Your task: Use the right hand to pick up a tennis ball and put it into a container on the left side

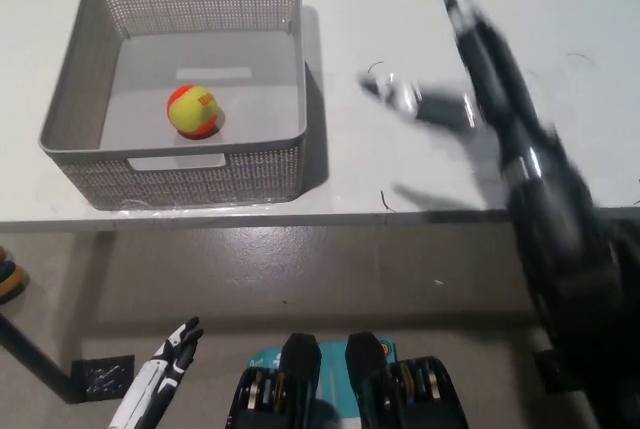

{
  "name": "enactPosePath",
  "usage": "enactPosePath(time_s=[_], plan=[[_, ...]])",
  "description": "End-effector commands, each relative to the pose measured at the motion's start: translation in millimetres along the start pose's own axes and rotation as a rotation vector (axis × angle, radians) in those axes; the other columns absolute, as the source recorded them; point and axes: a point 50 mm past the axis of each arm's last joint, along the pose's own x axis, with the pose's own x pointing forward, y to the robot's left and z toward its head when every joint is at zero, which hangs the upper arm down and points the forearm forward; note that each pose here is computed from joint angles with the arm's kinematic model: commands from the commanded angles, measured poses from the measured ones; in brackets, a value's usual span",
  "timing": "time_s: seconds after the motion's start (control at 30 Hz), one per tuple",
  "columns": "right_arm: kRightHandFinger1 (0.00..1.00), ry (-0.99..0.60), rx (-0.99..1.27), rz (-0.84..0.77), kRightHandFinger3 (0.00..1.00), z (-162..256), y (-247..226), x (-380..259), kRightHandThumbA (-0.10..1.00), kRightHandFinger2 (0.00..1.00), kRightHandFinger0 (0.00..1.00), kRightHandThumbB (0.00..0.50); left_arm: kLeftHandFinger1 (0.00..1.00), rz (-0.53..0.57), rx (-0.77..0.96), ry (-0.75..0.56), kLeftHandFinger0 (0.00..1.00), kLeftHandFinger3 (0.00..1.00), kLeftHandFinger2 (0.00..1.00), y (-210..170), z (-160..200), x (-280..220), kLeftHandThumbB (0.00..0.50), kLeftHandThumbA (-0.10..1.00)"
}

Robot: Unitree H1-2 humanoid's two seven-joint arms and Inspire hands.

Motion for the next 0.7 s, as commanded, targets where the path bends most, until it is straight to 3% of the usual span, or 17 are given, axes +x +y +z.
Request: enactPosePath(time_s=[0.0, 0.1, 0.27, 0.37, 0.43, 0.53, 0.67], plan=[[1.0, -0.344, 0.247, -0.219, 1.0, 27.8, -21.2, -100.9, 1.0, 1.0, 1.0, 0.315, 1.0, -0.002, 0.038, -0.077, 1.0, 1.0, 1.0, 23.0, 16.9, 17.7, 0.404, 0.99], [1.0, -0.247, 0.317, -0.229, 1.0, -4.2, 9.6, -119.1, 1.0, 1.0, 1.0, 0.348, 1.0, 0.011, 0.044, -0.091, 1.0, 1.0, 1.0, 26.0, 16.7, 17.3, 0.392, 1.0], [1.0, 0.029, 0.357, -0.146, 1.0, -67.3, 55.1, -166.2, 1.0, 1.0, 1.0, 0.32, 1.0, 0.018, 0.059, -0.093, 1.0, 1.0, 1.0, 29.4, 18.6, 20.2, 0.409, 1.0], [1.0, 0.158, 0.424, -0.099, 1.0, -93.9, 68.0, -188.2, 1.0, 1.0, 1.0, 0.34, 1.0, 0.015, 0.061, -0.104, 1.0, 1.0, 1.0, 33.5, 22.4, 26.9, 0.391, 1.0], [1.0, 0.215, 0.445, -0.096, 1.0, -104.9, 72.7, -197.8, 1.0, 1.0, 1.0, 0.353, 1.0, 0.014, 0.058, -0.107, 1.0, 1.0, 1.0, 34.1, 23.6, 29.5, 0.39, 1.0], [1.0, 0.283, 0.461, -0.081, 1.0, -118.9, 77.9, -209.7, 1.0, 1.0, 1.0, 0.324, 1.0, 0.012, 0.068, -0.119, 1.0, 1.0, 1.0, 34.1, 24.9, 32.6, 0.374, 1.0], [1.0, 0.316, 0.462, -0.062, 1.0, -127.6, 80.4, -213.7, 1.0, 1.0, 1.0, 0.329, 1.0, 0.016, 0.056, -0.117, 1.0, 1.0, 1.0, 35.4, 25.1, 32.9, 0.356, 1.0]])
